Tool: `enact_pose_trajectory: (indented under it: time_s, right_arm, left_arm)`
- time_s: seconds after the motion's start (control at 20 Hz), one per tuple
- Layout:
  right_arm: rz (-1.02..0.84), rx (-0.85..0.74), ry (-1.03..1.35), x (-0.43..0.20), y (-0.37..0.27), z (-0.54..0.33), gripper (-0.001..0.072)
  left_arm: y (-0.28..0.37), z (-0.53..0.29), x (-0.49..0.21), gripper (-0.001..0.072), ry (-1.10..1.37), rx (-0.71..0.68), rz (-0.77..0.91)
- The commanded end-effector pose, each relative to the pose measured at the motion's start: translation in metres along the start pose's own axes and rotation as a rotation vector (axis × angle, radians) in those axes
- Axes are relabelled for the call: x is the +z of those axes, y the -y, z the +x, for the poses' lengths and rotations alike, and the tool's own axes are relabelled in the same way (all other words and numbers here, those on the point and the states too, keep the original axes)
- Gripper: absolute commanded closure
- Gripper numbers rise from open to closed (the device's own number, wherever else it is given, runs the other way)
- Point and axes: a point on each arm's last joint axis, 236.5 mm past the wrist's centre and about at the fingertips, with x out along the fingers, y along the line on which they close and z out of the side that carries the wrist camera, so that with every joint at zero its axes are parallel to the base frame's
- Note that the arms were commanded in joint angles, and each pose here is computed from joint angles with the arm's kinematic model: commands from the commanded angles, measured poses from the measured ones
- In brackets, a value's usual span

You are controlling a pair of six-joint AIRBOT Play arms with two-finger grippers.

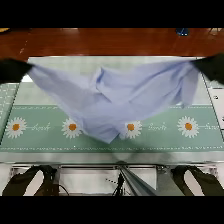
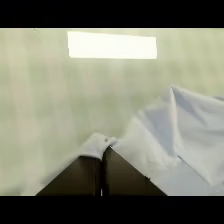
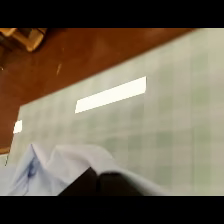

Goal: Fold the shirts.

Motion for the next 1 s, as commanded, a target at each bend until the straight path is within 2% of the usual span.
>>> enact_pose_trajectory:
  time_s: [0.0, 0.2, 0.3, 0.45, 0.6, 0.75, 0.95]
  right_arm:
    - [-0.182, -0.014, 0.203, 0.067, -0.055, -0.070, 0.0693]
    - [-0.349, -0.165, 0.338, 0.106, -0.078, -0.129, 0.0693]
    - [-0.365, -0.272, 0.285, 0.097, -0.064, -0.142, 0.0693]
    - [-0.350, -0.290, 0.232, 0.076, -0.068, -0.151, 0.0692]
    - [-0.332, -0.338, 0.049, 0.026, -0.056, -0.158, 0.0692]
    - [-0.286, -0.416, -0.206, -0.031, -0.030, -0.169, 0.0693]
    - [-0.196, -0.394, -0.356, -0.064, -0.005, -0.149, 0.0693]
  left_arm:
    - [0.054, -0.079, 0.096, 0.0688, 0.258, 0.012, 0.193]
    - [0.091, -0.161, 0.137, 0.0689, 0.387, 0.119, 0.344]
    - [0.088, -0.186, 0.135, 0.0689, 0.372, 0.206, 0.361]
    - [0.094, -0.208, 0.126, 0.0689, 0.372, 0.249, 0.390]
    - [0.088, -0.216, 0.104, 0.0689, 0.303, 0.292, 0.395]
    - [0.061, -0.208, 0.068, 0.0689, 0.122, 0.358, 0.334]
    - [0.032, -0.163, 0.029, 0.0689, -0.103, 0.319, 0.255]
